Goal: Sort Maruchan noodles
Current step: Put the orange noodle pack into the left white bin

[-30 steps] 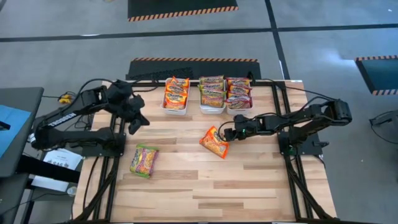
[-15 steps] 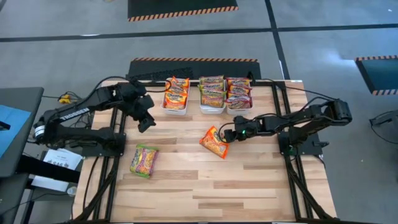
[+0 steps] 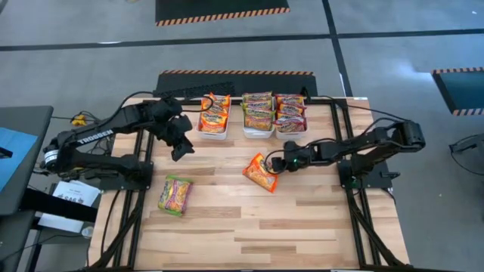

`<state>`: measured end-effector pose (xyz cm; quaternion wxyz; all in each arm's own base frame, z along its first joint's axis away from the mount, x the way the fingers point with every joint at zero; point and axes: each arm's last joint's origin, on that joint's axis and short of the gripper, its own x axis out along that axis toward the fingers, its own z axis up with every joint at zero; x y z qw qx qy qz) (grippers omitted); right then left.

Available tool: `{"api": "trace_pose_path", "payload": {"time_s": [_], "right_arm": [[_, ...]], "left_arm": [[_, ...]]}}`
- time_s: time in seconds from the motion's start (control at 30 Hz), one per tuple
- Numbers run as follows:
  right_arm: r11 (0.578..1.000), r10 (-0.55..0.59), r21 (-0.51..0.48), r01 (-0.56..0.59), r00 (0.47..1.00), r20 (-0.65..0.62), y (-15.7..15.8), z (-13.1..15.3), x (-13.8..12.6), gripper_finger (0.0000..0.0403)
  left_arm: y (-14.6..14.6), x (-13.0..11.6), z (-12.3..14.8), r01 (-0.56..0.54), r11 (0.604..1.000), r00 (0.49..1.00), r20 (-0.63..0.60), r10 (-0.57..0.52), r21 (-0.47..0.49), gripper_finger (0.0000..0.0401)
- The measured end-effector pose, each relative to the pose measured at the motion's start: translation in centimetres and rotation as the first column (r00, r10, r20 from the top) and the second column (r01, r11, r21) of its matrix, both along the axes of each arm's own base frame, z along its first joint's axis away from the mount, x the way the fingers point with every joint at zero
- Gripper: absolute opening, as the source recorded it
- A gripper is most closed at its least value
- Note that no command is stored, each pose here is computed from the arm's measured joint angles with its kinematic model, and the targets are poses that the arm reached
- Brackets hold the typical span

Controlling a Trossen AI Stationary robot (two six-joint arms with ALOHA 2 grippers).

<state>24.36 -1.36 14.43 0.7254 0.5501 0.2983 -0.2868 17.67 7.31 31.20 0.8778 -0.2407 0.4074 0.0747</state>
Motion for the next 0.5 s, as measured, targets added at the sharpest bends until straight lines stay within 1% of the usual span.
{"api": "trace_pose_path", "payload": {"time_s": [0.07,0.13,0.27,0.43,0.5], "right_arm": [[1.000,-0.013,0.017,0.014,0.999,-0.031,0.1,-0.8,0.1,0.0191],[0.999,-0.019,0.028,0.020,1.000,-0.021,0.3,-1.5,0.6,0.0191],[0.999,-0.004,0.034,0.003,0.999,0.044,0.4,-2.1,1.8,0.0191],[0.998,-0.014,0.058,0.012,0.999,0.038,0.4,-3.1,2.5,0.0190],[0.998,-0.016,0.061,0.014,0.999,0.032,0.4,-3.3,2.7,0.0181]], "left_arm": [[0.0,0.0,0.0,0.001,1.000,1.000,0.000,-0.001,0.000,0.0130],[0.0,0.0,0.0,0.000,1.000,1.000,0.002,0.000,-0.001,0.0130],[0.0,0.0,0.0,-0.005,1.000,1.000,0.001,0.005,-0.007,0.0130],[0.0,0.0,0.0,-0.014,1.000,1.000,0.001,0.014,-0.019,0.0130],[0.0,0.0,0.0,-0.014,1.000,1.000,0.001,0.014,-0.020,0.0129]]}}
